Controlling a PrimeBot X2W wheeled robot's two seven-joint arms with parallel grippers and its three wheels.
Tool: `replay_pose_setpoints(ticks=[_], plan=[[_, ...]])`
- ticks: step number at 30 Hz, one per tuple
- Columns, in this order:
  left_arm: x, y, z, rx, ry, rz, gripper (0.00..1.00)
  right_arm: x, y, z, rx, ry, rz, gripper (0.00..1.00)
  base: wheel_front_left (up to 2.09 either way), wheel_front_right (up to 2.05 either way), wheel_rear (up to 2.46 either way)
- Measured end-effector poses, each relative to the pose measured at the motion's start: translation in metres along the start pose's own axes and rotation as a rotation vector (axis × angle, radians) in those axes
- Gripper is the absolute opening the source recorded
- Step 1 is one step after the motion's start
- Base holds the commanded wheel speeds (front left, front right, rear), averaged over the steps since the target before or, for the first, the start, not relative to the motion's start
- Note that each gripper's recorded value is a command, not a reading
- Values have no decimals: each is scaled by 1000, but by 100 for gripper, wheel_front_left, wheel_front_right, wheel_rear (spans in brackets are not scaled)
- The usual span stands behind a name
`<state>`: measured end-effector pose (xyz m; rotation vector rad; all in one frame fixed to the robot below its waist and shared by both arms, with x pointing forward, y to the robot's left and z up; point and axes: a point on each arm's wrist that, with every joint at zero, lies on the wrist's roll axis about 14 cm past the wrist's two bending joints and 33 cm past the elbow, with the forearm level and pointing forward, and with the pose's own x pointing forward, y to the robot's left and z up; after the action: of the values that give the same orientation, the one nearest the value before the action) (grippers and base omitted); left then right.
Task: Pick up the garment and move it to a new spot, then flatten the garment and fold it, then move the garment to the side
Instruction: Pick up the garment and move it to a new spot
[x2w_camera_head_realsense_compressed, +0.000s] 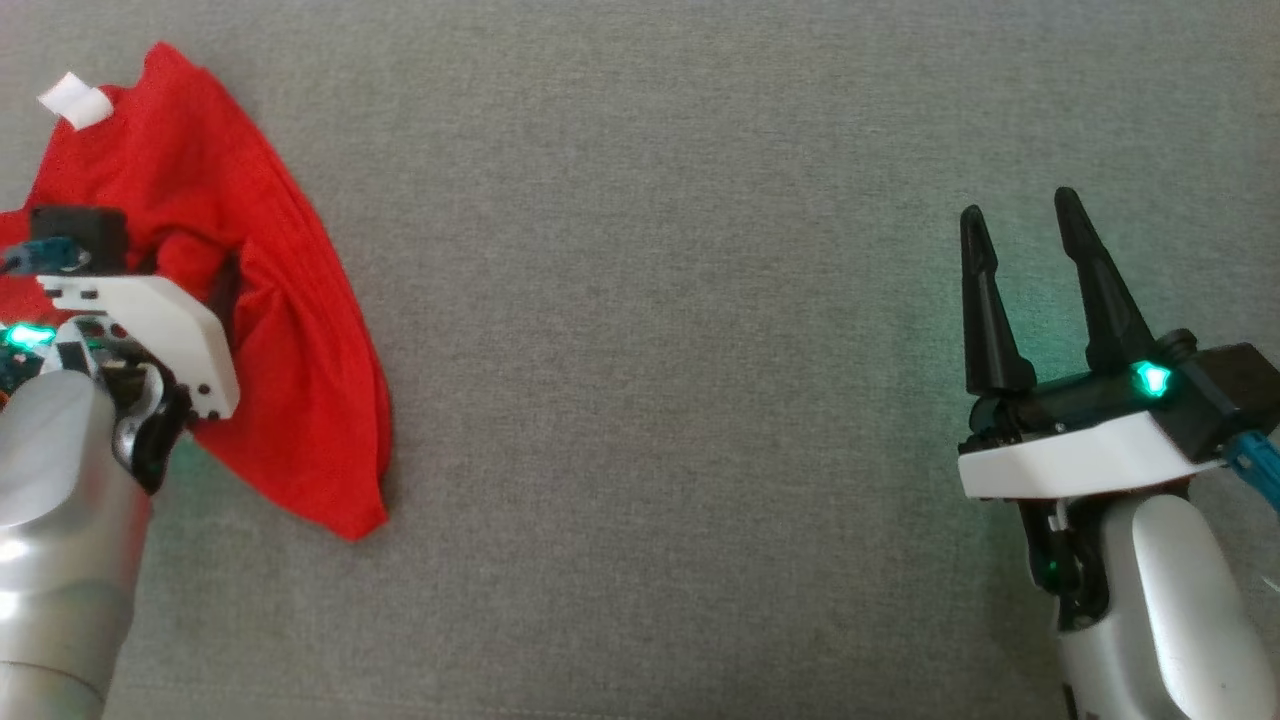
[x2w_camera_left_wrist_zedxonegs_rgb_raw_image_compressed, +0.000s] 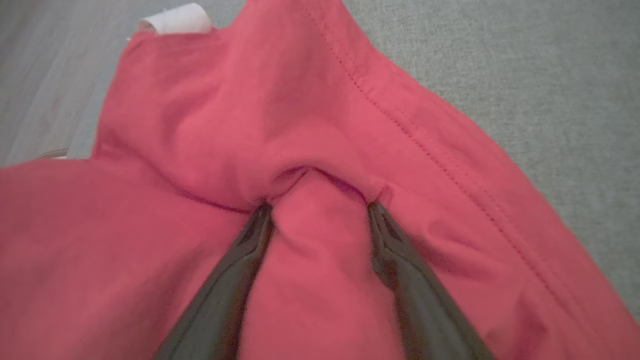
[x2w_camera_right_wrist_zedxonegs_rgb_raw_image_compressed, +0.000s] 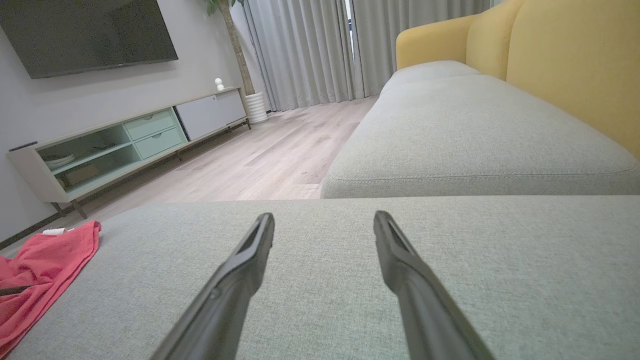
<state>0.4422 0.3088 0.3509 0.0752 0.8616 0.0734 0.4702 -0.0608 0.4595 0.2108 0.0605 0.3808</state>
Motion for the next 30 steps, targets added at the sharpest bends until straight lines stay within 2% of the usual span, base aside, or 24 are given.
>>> replay_pose_setpoints(ticks=[1, 2, 9, 14, 22, 30], plan=[[1, 0, 0, -2, 6, -4, 42, -1, -1, 0, -4, 1, -3, 100, 0, 0, 0], [1, -1, 1, -7, 0, -9, 0, -1, -2, 0, -6, 2, -5, 100, 0, 0, 0], [-8, 3, 28, -15, -212, -5, 0, -10, -4, 16, -18, -31, -18, 100, 0, 0, 0], [-29, -22, 80, -40, -464, -73, 0, -20, -3, 28, -10, -61, -27, 100, 0, 0, 0], [-77, -124, 154, 6, -744, -331, 0, -42, -6, 47, 8, -121, -57, 100, 0, 0, 0], [-117, -237, 186, 74, -819, -589, 0, -61, -20, 52, 25, -142, -114, 100, 0, 0, 0]])
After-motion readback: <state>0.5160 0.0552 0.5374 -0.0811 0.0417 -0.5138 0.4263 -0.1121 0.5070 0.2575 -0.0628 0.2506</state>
